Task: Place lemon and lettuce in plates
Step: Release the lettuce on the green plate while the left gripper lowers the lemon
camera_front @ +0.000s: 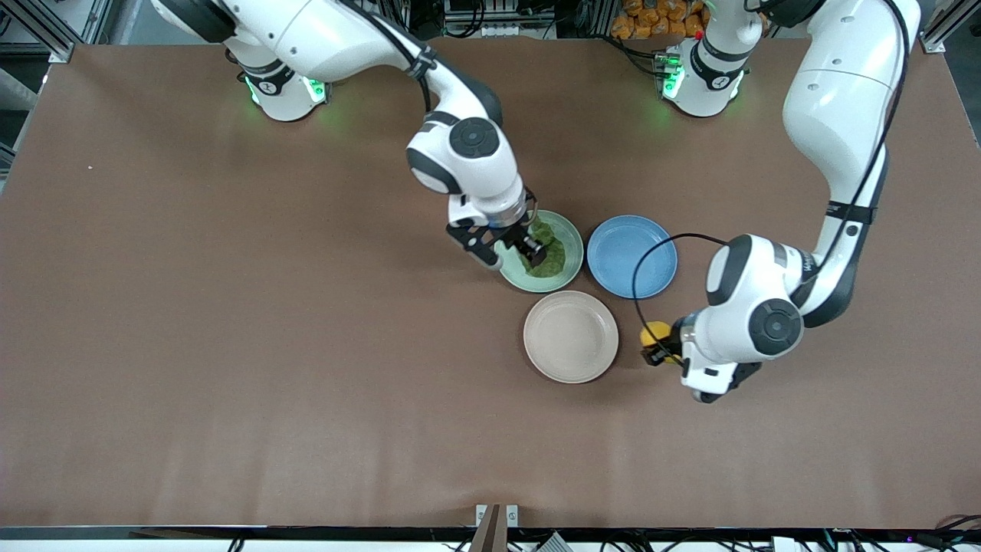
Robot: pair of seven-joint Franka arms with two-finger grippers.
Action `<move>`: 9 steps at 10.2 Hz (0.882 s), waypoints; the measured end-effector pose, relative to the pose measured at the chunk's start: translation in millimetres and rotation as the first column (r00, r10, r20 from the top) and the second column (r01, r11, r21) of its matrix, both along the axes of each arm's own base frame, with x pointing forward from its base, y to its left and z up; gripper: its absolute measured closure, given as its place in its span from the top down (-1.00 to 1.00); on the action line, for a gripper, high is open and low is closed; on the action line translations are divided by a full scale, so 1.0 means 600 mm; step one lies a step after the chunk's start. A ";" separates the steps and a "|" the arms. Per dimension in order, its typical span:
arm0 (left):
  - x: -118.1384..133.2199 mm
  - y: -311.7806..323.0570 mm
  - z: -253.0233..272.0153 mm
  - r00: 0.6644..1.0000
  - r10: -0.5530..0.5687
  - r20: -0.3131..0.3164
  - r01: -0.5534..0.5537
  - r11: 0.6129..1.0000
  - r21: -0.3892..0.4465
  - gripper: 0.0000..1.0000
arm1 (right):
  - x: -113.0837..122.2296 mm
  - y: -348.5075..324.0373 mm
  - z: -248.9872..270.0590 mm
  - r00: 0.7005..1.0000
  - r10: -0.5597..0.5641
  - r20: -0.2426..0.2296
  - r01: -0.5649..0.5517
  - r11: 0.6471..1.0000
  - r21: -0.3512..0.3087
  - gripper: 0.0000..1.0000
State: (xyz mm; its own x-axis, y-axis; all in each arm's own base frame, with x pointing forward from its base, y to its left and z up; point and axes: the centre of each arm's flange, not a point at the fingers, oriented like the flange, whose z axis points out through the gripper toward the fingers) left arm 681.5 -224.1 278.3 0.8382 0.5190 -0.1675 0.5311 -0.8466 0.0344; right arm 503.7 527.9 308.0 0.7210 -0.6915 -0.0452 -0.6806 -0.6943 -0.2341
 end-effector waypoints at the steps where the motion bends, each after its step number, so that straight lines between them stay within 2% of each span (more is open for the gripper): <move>1: -0.006 -0.027 0.005 1.000 0.001 0.011 -0.001 1.000 -0.010 0.31 | 0.030 -0.026 0.030 1.000 0.030 0.010 -0.029 0.999 -0.035 0.99; 4: -0.043 -0.129 -0.011 1.000 -0.020 0.011 0.021 0.999 -0.036 0.31 | 0.126 -0.197 0.209 0.987 0.154 0.034 -0.147 0.976 -0.162 1.00; 6: -0.067 -0.179 -0.030 0.999 -0.044 0.004 0.045 0.998 -0.036 0.33 | 0.155 -0.333 0.339 0.974 0.222 0.045 -0.210 0.959 -0.189 1.00; 8: -0.087 -0.219 -0.033 0.997 -0.080 0.008 0.081 0.996 -0.032 0.83 | 0.152 -0.475 0.458 0.955 0.293 0.049 -0.273 0.930 -0.245 1.00; 9: -0.082 -0.212 -0.032 0.997 -0.073 0.014 0.073 0.997 -0.029 0.99 | 0.141 -0.536 0.508 0.940 0.337 0.052 -0.310 0.909 -0.279 1.00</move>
